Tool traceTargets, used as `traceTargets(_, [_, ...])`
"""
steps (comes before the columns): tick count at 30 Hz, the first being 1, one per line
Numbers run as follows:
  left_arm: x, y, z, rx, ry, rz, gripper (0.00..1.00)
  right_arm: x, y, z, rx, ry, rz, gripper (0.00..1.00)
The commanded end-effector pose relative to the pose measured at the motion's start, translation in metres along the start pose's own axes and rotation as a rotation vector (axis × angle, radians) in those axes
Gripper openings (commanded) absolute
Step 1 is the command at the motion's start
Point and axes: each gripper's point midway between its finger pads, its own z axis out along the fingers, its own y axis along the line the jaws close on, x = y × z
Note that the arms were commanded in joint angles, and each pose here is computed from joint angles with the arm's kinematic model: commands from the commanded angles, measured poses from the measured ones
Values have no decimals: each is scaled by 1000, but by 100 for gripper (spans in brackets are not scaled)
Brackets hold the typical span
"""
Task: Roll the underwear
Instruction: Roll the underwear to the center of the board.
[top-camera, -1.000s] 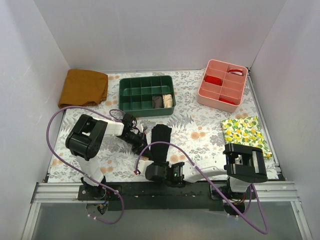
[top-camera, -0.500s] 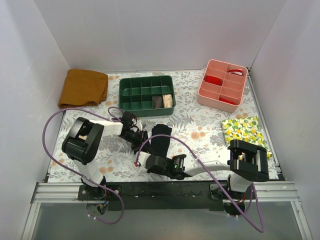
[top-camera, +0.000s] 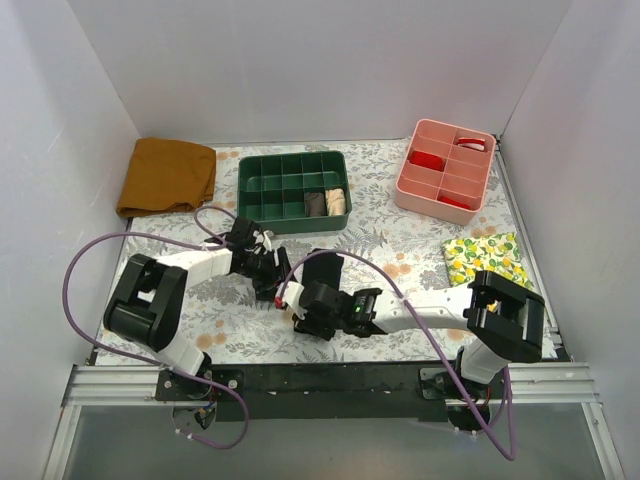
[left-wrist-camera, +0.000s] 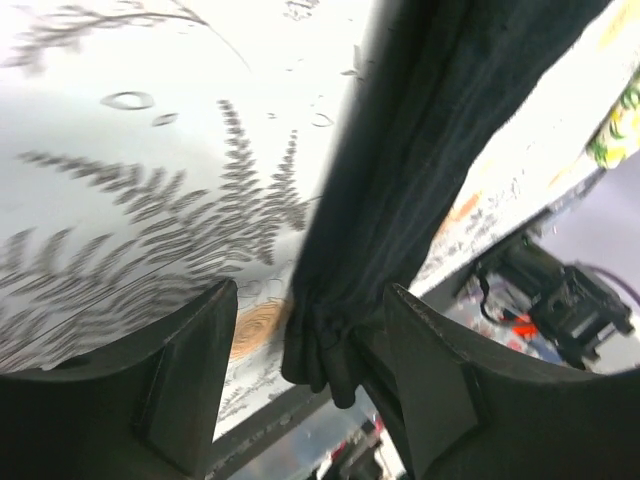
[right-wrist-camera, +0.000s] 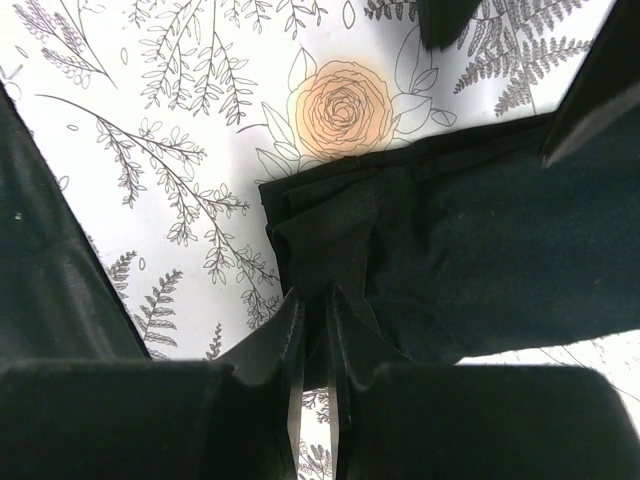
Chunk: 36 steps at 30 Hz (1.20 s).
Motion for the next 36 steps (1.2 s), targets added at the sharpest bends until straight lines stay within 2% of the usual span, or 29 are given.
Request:
traceTargets(1, [-17,17,-11,-93,-157,-35,60,-24,12,-8,-152,-53,94,13])
traceTargets(9, [-5,14,-25,-25,-249,-54,60,-25,2,-8,-272,-59,221,13])
traceTargets(18, [16,-10,-39,191,-310,-10,57,-27,-11,-10,-446,-21,343,13])
traceTargets(27, [26,-8,-38,215,-340,25,58,-32,-37,-11,-575,-6,449,13])
traceTargets(36, [31,-19,-24,225,-339,107,60,-17,-38,2,-667,81,560,13])
